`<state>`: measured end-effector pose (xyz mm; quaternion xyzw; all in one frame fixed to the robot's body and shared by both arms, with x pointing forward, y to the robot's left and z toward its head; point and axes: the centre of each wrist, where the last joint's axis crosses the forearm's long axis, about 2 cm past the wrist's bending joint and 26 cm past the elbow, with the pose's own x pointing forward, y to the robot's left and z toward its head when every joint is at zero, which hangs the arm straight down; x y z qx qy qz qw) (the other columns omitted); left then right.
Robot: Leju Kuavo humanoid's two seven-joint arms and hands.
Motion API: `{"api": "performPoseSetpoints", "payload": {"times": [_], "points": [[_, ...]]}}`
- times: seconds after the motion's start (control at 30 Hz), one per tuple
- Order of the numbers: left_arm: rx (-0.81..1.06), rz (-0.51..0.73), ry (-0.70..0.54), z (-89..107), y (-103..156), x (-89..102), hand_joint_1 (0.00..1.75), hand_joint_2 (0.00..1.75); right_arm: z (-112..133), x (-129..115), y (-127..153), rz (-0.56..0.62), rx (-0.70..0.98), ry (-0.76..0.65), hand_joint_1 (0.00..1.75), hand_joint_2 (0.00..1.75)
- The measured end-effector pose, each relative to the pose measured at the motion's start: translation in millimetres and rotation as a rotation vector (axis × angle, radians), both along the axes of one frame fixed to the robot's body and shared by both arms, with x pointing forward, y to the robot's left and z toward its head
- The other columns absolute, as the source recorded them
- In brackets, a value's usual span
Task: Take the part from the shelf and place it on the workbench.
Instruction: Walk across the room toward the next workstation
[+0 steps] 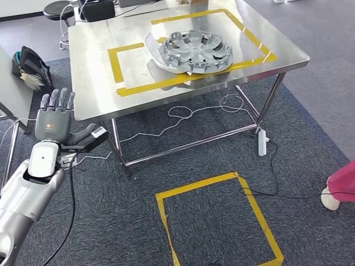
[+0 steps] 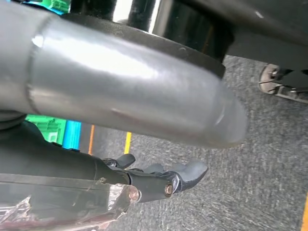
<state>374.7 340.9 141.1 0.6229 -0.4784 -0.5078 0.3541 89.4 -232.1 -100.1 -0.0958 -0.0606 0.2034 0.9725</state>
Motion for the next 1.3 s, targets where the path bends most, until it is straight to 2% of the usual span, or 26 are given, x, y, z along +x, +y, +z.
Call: {"api": "performPoseSetpoints", "payload": {"times": [0.97, 1.17, 1.3], "points": [[-0.001, 0.014, -0.005, 0.2, 8, -5.2, 0.0, 0.0, 0, 0, -1, 0.004, -0.006, 0.01, 0.0, 0.0], [-0.017, 0.022, -0.003, -3.6, 17, -15.6, 0.0, 0.0, -1, -3, 0, -0.002, -0.015, 0.025, 0.0, 0.0], [-0.044, 0.03, 0.034, -23.3, 36, -47.4, 0.0, 0.0, -1, -9, 3, -0.011, -0.024, 0.03, 0.0, 0.0]]}}
